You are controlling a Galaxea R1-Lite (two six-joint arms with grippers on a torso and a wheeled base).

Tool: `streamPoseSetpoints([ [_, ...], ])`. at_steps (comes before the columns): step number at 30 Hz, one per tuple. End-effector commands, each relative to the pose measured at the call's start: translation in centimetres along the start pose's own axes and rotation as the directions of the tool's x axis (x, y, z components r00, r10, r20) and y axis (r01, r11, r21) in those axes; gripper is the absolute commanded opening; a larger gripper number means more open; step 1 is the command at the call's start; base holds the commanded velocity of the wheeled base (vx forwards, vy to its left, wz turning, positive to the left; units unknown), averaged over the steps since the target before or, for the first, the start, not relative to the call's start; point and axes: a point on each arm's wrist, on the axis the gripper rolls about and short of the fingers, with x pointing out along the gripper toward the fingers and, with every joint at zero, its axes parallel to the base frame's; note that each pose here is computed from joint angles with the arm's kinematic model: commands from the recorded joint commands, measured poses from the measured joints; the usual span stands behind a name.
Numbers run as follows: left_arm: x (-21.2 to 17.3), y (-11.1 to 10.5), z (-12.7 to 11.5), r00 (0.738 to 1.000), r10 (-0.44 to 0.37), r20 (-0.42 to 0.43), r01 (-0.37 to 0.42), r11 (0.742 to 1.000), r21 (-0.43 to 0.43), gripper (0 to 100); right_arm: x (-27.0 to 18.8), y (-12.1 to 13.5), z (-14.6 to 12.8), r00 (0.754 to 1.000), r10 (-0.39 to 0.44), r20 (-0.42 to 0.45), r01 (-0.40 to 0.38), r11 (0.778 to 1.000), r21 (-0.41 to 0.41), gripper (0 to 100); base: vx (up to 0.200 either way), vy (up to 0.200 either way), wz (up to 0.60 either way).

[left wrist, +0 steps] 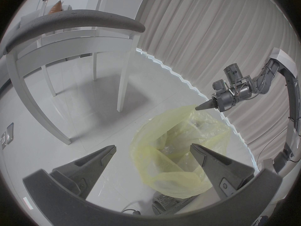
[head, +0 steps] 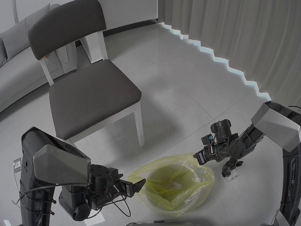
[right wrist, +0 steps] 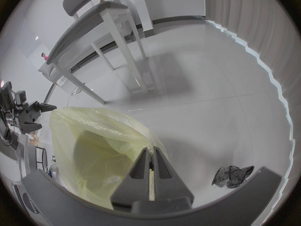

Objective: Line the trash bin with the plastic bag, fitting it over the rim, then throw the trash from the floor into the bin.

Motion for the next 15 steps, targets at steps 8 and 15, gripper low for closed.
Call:
streamPoseSetpoints([
  [8, 0.5, 0.3, 0.1, 1.000, 0.003, 0.020, -0.003, 1.000, -0.005, 100, 0.1, -1.8, 0.9, 1.000, -0.024, -0.015, 0.024, 0.999, 0.027, 0, 0.000, 0.000, 0.00],
  [15, 1.8, 1.1, -0.4, 1.000, 0.024, 0.017, -0.024, 1.000, -0.014, 100, 2.5, -0.9, -0.8, 0.997, 0.003, -0.072, -0.002, 1.000, 0.014, 0, 0.000, 0.000, 0.00],
])
